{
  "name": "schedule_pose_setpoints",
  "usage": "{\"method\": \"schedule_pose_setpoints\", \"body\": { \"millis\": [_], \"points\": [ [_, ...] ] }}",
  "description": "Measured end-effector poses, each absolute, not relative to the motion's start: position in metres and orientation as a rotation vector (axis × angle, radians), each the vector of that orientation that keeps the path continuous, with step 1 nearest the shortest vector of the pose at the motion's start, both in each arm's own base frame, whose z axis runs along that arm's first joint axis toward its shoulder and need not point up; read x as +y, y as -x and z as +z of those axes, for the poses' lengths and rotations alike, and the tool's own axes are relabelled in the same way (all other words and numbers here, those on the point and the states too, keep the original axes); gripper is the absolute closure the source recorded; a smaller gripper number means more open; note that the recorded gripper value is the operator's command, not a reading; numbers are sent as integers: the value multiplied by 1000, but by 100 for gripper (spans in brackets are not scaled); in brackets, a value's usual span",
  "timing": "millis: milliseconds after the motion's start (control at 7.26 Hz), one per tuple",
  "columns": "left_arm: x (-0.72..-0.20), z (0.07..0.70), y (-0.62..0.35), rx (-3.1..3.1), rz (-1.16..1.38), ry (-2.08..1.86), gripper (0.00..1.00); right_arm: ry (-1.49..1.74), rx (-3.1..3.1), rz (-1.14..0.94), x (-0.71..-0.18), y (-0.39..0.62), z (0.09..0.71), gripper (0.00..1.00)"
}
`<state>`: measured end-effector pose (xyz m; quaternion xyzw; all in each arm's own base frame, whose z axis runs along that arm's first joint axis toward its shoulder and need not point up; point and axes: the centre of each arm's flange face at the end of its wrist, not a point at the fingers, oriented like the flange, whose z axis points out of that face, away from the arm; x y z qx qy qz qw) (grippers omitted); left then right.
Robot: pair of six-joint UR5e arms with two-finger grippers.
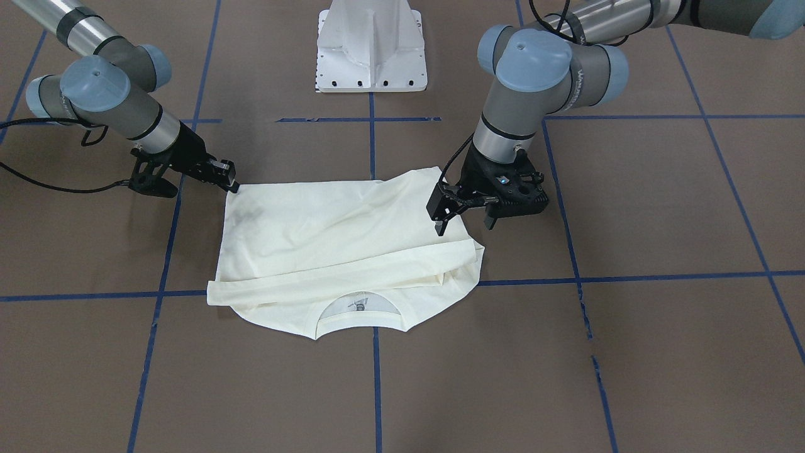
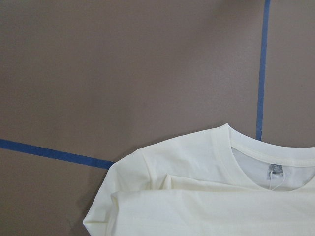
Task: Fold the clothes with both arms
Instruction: 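Drag the shirt with the right gripper toward the robot while the left gripper lowers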
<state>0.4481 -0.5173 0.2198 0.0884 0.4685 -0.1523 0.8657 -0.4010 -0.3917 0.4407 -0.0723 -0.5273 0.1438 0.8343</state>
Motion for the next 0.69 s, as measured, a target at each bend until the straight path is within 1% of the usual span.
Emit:
{"method": "schedule_pose_setpoints", "body": {
  "millis": [276, 413, 551, 689],
  "points": [
    [-517, 220, -448, 980, -321, -185, 3, 148, -1128, 300, -389, 397, 436, 100],
    [-518, 220, -448, 980, -323, -185, 3, 153, -1138, 278, -375, 396, 430, 100],
    [-518, 220, -448, 980, -324, -185, 3, 176, -1140, 233, -343, 394, 428, 100],
    [-517, 222, -448, 978, -325, -184, 3, 213, -1131, 172, -298, 388, 428, 100]
  ]
}}
